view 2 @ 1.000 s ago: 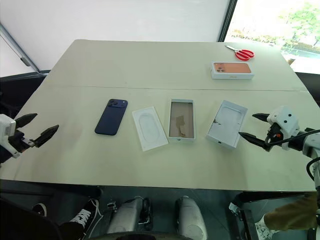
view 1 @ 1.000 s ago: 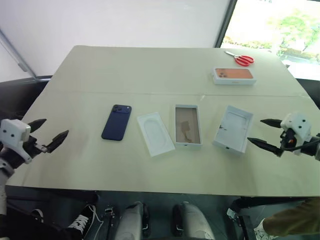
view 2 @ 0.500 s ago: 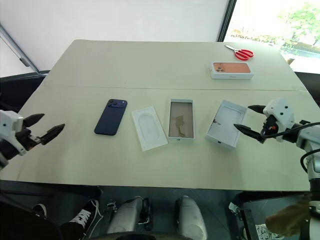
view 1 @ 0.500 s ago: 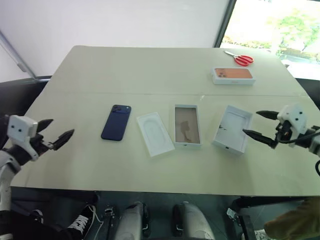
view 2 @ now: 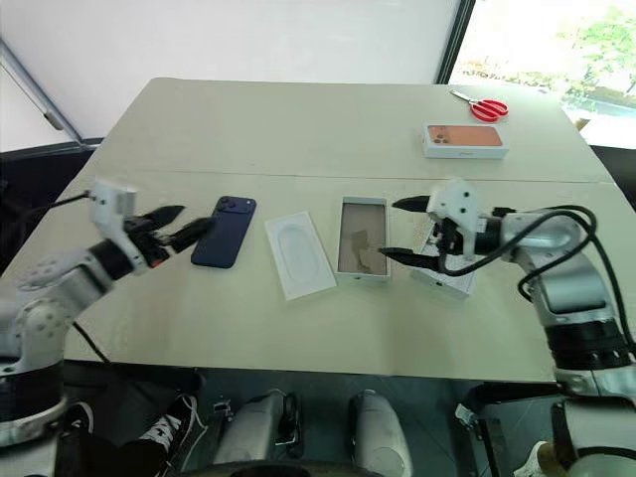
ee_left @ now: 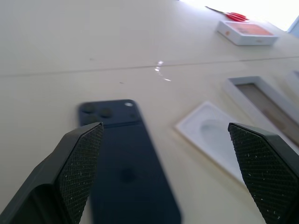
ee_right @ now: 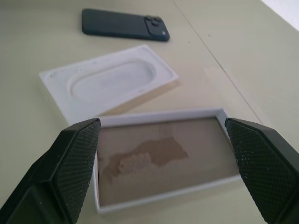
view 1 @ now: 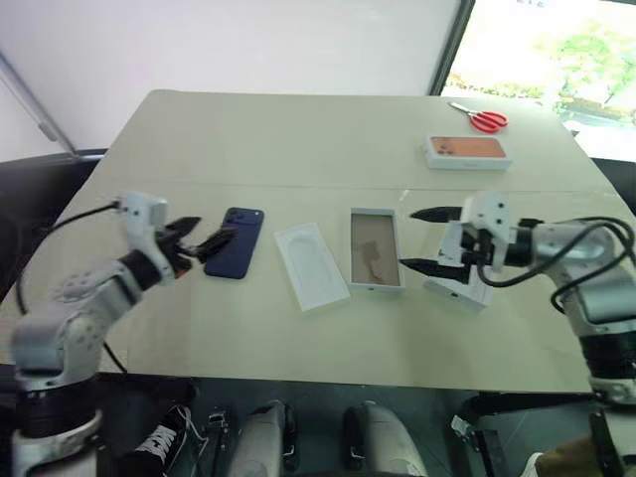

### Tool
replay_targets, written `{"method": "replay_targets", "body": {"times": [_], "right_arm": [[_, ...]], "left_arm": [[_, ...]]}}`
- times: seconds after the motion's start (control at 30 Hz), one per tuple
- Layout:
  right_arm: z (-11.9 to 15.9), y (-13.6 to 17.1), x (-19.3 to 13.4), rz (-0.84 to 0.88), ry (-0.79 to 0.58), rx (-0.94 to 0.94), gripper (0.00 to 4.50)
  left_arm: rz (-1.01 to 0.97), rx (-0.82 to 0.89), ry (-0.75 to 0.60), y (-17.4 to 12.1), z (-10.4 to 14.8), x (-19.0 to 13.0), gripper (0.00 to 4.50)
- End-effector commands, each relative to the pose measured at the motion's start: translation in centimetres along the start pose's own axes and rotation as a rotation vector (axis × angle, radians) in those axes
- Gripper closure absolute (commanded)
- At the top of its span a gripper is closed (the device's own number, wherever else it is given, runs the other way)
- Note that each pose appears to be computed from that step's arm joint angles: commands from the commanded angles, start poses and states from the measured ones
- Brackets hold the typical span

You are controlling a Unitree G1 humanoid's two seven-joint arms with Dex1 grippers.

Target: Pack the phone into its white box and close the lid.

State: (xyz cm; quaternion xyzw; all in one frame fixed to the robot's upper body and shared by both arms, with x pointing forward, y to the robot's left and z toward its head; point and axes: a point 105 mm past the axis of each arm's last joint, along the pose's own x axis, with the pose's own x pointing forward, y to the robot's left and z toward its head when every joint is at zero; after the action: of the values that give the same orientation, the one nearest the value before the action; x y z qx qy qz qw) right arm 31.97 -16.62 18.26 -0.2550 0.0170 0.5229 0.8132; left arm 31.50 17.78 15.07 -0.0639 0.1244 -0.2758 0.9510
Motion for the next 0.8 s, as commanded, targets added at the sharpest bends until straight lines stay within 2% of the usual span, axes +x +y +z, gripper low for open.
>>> {"method": "replay_targets", "body": {"times": [0.03,0.13,0.37,0.5,0.8], "right_arm": [[0.6,-0.6,-0.1,-0.017,-0.012,-0.032,0.04],[0.4,-0.9,-0.2,-0.029,-0.007,-0.032,0.04],[0.0,-0.9,0.0,-0.042,-0.005,-0.037,0.04],[0.0,-1.2,-0.1,-0.062,-0.004,-0.044,0.04],[0.1,-1.5,-0.2,-0.089,-0.006,-0.054,0.04]], "left_arm": [[-0.007,-0.092,0.097,-1.6,-1.9,1.0,0.0],[-0.035,-0.212,0.137,-2.3,-2.8,1.6,0.0],[-0.163,-0.473,0.142,-5.0,-2.8,3.6,0.0],[-0.139,-0.584,0.144,-4.5,-3.2,3.9,0.0],[-0.226,-0.827,0.107,-4.1,-2.7,4.4,0.0]]}}
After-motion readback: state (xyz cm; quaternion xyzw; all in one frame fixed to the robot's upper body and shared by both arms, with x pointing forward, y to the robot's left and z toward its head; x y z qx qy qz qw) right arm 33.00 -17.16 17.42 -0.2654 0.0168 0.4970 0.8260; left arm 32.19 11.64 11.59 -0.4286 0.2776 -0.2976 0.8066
